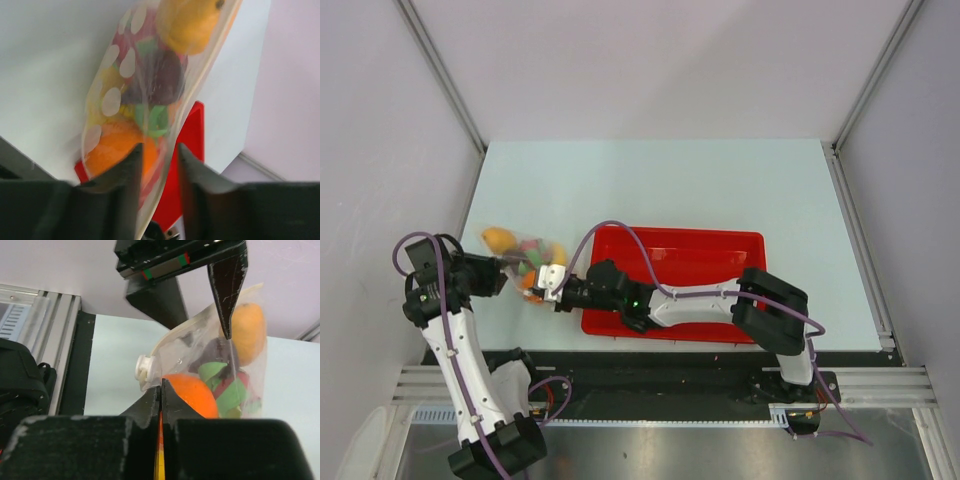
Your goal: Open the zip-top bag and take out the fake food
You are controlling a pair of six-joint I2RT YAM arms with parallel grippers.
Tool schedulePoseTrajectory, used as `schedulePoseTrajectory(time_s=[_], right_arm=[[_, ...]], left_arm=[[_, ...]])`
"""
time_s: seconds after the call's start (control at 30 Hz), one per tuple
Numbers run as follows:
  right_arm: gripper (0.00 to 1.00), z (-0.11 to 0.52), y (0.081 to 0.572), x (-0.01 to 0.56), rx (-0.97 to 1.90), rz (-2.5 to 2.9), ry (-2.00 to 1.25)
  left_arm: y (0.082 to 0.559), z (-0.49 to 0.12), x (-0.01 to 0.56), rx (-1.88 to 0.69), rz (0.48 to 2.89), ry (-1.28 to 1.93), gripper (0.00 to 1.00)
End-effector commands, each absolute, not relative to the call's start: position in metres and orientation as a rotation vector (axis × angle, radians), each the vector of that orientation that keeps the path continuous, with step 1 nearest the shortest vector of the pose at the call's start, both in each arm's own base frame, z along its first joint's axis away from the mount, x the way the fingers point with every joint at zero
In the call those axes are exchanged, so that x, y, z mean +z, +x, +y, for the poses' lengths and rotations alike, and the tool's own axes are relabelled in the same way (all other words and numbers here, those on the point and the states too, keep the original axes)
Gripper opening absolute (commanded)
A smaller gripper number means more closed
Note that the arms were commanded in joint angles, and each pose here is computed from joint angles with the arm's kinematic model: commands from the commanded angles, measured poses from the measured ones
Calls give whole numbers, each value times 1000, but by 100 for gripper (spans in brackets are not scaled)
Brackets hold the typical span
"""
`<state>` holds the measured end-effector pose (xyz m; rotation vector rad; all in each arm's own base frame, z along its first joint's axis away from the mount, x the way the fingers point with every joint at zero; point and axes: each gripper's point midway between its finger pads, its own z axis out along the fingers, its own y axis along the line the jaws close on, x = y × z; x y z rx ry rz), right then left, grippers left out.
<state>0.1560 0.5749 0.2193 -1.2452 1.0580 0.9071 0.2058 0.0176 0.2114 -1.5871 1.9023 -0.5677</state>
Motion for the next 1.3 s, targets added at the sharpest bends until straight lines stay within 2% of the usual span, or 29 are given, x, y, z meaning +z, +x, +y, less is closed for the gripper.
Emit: schedulePoseTrajectory(time_s=[0.0,0.03,0.13,0.4,0.47,0.5,0.63,0.77,0.93,1.13,1.27], right_arm=[[0,582,172,250,863,1009,-1171],[0,582,173,249,858,1010,-1171],[0,584,179,244,847,1019,-1178],[0,584,188,243,807,1019,-1179],[0,585,190,242,806,1025,-1182],[0,586,189,242,807,1023,-1185],[0,588,189,243,810,1022,-1190],[0,589,190,245,805,1020,-1191],[0,589,193,247,785,1015,-1198],[0,588,197,247,776,1020,-1193],[0,588,197,247,778,1020,-1196]], left_arm=[[193,7,230,-580,1949,-1557,50],[190,5,231,-574,1969,-1539,57],[180,-8,237,-621,2023,-1509,59],[153,-33,239,-692,2114,-1558,52],[147,-36,233,-684,2141,-1588,52],[146,-39,232,-711,2145,-1593,55],[145,-44,226,-747,2155,-1624,54],[144,-43,225,-734,2158,-1620,47],[141,-45,219,-735,2152,-1638,29],[139,-46,216,-731,2153,-1640,30],[139,-41,215,-697,2147,-1655,25]])
